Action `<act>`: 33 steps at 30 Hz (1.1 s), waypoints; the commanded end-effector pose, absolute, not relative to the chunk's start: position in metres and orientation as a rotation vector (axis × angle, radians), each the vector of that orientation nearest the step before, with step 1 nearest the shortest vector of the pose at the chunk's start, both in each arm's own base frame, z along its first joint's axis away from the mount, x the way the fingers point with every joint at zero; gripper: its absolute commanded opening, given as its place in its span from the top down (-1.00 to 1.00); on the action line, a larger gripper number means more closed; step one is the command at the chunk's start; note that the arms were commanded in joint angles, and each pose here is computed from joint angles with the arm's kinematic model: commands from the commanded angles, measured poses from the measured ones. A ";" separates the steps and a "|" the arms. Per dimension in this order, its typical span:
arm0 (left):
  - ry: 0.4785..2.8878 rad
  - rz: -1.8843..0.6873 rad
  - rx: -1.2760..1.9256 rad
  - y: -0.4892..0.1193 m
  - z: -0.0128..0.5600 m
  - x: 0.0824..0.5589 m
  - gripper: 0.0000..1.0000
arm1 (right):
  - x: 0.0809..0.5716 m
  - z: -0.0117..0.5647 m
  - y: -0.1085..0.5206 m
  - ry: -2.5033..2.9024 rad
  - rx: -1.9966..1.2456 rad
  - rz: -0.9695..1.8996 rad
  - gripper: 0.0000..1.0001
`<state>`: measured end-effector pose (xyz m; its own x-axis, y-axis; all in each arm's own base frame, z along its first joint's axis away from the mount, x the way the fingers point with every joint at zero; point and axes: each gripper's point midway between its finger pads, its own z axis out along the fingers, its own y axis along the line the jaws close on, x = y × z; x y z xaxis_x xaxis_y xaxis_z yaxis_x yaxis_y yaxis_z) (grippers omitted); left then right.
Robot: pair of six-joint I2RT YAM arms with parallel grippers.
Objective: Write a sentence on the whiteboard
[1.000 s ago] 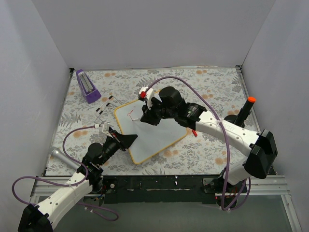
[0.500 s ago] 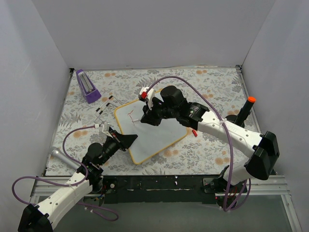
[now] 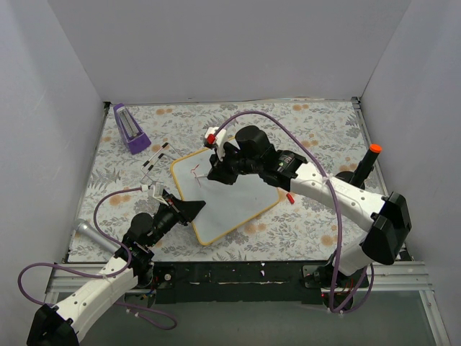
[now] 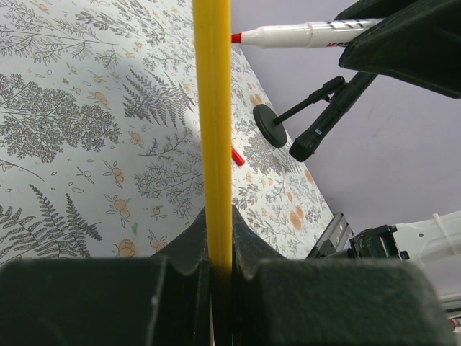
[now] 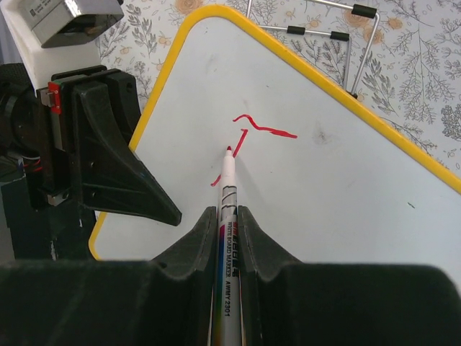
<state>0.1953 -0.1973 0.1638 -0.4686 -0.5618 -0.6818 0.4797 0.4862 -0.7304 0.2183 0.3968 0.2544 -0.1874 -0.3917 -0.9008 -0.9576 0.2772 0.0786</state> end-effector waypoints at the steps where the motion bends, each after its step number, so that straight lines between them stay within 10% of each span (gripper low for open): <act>1: 1.458 -1.281 -0.013 -0.198 0.218 0.191 1.00 | 0.225 0.266 0.402 1.691 -1.218 0.862 0.97; 33: 1.463 -1.280 -0.017 -0.198 0.214 0.191 1.00 | 0.220 0.300 0.382 1.601 -1.243 0.910 0.97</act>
<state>0.1956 -0.1969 0.1636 -0.4727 -0.5670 -0.6746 0.4724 0.4832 -0.7372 0.2335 0.3840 0.2504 -0.1958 -0.3986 -0.8960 -0.9433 0.3264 0.0609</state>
